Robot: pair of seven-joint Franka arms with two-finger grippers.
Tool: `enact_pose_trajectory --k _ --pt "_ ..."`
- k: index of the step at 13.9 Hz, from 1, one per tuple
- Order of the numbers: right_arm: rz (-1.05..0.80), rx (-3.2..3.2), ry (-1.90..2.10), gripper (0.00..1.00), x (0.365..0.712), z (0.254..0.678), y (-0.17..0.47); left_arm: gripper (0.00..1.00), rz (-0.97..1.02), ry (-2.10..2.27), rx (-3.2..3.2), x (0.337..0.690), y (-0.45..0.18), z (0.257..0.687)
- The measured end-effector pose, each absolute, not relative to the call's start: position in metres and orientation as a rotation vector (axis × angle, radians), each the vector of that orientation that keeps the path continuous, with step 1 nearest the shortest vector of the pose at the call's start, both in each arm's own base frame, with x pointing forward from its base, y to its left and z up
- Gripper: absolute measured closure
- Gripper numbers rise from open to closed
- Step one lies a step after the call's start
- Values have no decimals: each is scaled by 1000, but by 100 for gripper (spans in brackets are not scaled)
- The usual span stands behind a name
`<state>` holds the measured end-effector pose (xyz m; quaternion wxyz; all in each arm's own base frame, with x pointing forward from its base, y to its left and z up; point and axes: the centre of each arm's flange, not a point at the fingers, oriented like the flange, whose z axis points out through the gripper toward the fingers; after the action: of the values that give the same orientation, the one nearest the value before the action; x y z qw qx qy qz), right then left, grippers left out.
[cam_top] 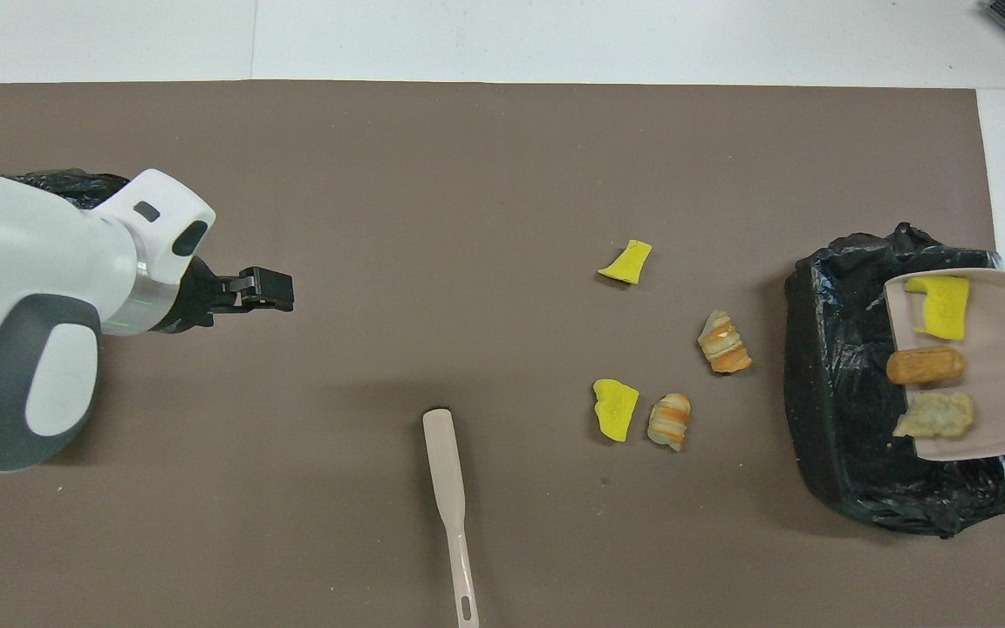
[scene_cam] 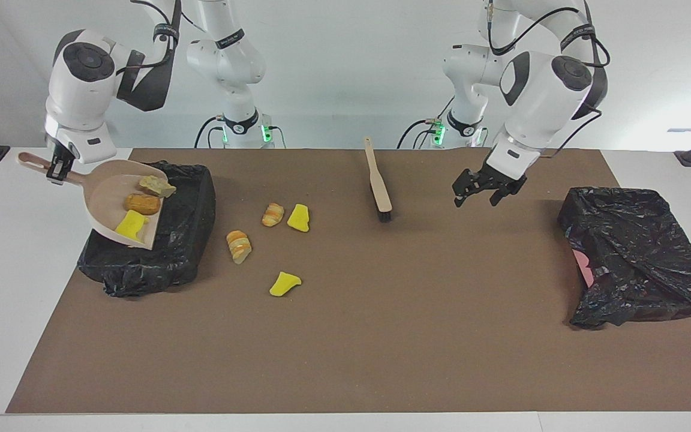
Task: Sweep and dump trash in bin
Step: 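Tip the dustpan over the trash bag with the right gripper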
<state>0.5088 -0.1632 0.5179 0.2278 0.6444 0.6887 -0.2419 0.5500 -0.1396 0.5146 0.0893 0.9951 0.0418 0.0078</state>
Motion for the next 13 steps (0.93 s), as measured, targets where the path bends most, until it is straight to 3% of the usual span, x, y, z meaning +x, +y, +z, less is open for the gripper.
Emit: enact_pose_trajectory --k 7,13 --pt "-888 1724 1727 69 505 522 -125 0 25 -13 2992 567 -24 575" --pt "-957 1675 1728 69 502 528 -99 0 28 -152 3070 565 -15 589"
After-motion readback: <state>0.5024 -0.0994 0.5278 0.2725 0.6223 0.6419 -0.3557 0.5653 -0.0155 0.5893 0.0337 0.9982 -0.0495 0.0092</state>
